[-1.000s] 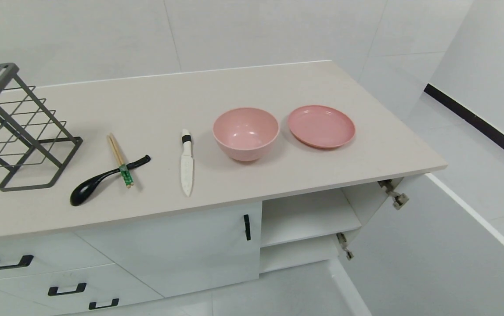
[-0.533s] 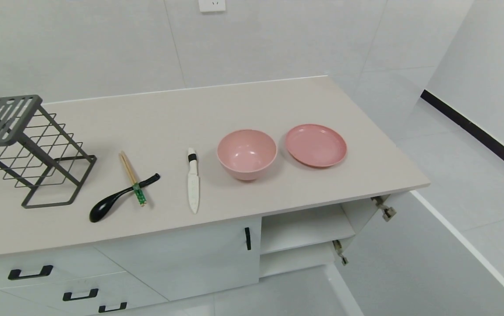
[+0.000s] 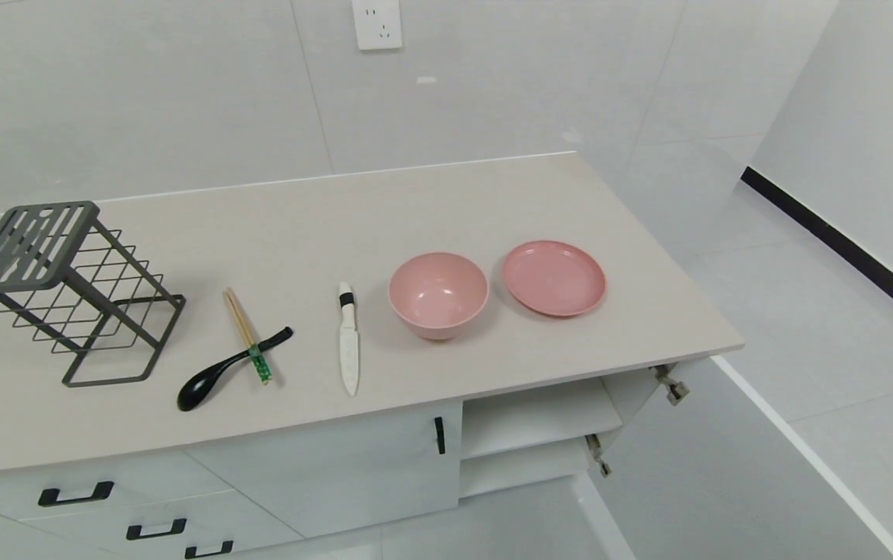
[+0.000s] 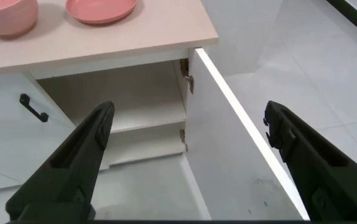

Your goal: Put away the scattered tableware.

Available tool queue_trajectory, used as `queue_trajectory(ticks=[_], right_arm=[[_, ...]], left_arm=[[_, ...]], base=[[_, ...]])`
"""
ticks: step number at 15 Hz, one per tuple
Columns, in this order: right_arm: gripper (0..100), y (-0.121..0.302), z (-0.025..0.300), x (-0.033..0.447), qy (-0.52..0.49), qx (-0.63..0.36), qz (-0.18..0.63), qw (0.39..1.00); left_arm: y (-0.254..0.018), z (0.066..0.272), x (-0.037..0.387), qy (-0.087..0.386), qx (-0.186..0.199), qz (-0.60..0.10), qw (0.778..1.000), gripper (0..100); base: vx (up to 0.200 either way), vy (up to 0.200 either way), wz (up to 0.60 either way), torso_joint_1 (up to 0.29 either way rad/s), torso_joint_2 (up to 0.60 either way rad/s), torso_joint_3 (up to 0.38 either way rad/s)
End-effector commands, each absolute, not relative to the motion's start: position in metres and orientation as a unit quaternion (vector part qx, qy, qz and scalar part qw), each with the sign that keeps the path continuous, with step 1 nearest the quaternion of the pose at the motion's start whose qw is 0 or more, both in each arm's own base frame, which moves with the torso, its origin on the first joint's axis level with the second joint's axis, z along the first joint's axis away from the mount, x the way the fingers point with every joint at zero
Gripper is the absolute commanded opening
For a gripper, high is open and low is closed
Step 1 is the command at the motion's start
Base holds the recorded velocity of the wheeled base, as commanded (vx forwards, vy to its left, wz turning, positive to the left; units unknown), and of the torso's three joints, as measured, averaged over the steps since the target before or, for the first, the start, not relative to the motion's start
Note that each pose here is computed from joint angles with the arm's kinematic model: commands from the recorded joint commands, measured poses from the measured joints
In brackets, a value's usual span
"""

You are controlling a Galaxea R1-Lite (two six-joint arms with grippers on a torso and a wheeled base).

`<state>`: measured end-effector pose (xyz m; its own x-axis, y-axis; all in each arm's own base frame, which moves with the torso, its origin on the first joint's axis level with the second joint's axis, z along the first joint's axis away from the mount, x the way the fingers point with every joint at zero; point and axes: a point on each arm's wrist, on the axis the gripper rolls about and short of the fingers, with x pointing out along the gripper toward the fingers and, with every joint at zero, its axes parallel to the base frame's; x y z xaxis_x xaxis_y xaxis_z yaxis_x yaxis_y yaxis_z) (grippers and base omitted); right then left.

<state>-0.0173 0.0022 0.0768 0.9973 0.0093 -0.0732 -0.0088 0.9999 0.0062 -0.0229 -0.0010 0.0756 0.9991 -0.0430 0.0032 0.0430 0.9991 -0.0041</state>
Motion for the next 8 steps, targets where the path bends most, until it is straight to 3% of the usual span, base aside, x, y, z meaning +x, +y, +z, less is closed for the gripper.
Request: queue_trajectory(ticks=[1,8], right_arm=[[100,0.0022,0.0768,-0.0171,0.038,0.003,0.005,0.999],[100,0.0022,0.0768,-0.0171,0.038,0.002,0.005,0.999]], left_arm=[[-0.001,0.0758,-0.0228,-0.001,-0.003,-0.021,1.0,100],[-0.001,0.0756,-0.0228,-0.001,-0.004,-0.021,1.0,100]], base=[[0.2,0.0,0.0,0.002,-0.03,-0.007],[0.0,0.0,0.0,0.0,0.0,0.0]])
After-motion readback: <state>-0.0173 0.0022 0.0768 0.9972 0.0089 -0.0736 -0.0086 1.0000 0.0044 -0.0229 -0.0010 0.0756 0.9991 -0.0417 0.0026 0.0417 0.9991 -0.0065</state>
